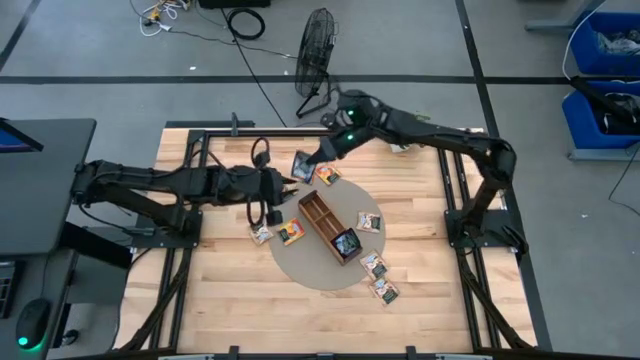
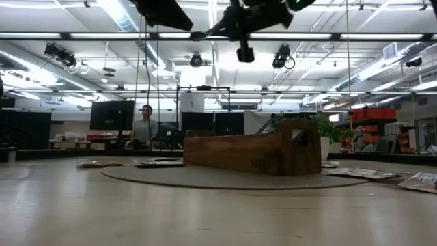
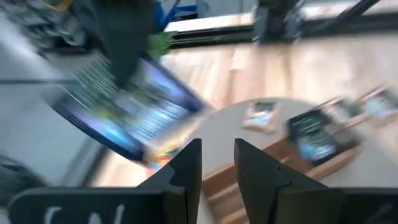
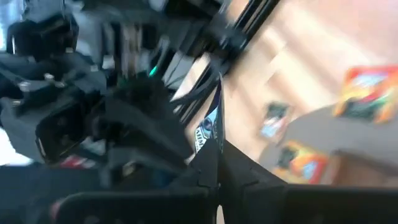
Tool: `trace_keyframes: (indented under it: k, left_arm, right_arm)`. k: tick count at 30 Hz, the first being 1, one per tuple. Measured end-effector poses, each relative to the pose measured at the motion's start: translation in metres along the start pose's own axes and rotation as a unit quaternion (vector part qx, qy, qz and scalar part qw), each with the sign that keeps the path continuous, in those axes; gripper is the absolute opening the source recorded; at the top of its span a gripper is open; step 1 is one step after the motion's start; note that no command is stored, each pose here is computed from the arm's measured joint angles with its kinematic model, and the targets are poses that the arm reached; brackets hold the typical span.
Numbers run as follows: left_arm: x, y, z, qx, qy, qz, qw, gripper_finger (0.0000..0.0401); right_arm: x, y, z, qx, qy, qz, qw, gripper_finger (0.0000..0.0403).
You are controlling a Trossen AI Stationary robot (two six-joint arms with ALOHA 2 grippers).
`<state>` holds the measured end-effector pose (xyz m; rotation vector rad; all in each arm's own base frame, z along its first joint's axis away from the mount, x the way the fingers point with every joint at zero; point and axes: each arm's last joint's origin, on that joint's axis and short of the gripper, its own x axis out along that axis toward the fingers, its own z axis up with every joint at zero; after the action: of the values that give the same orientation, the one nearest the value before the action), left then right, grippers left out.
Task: Pick & Place Tea
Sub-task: Put the purple tea bag into the right section of the wooden organizer
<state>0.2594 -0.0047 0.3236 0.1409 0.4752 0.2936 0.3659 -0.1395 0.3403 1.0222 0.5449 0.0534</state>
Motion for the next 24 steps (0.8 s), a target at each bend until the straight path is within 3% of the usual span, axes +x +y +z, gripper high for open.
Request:
trace_keyframes:
  k: [7,14,20,24]
  left_arm:
    - [-0.005,-0.004,0.004,-0.064,-0.022,-0.027,0.997,0.0095]
    - [-0.008,-0.002,0.017,-0.109,-0.089,-0.037,0.989,0.0090]
    - [-0.011,-0.003,0.029,-0.127,-0.148,-0.092,0.976,0.0089]
    - [-0.008,0.000,0.023,-0.149,-0.162,-0.099,0.970,0.0089]
  right_arm:
    - [-0.039,0.026,-0.018,-0.039,-0.060,-0.110,0.991,0.0001]
    - [-0.062,0.058,-0.054,-0.078,-0.118,-0.242,0.960,0.0000]
    - [-0.069,0.086,-0.085,-0.104,-0.178,-0.308,0.929,0.0000]
    - [-0.064,0.096,-0.105,-0.098,-0.185,-0.331,0.920,0.0000]
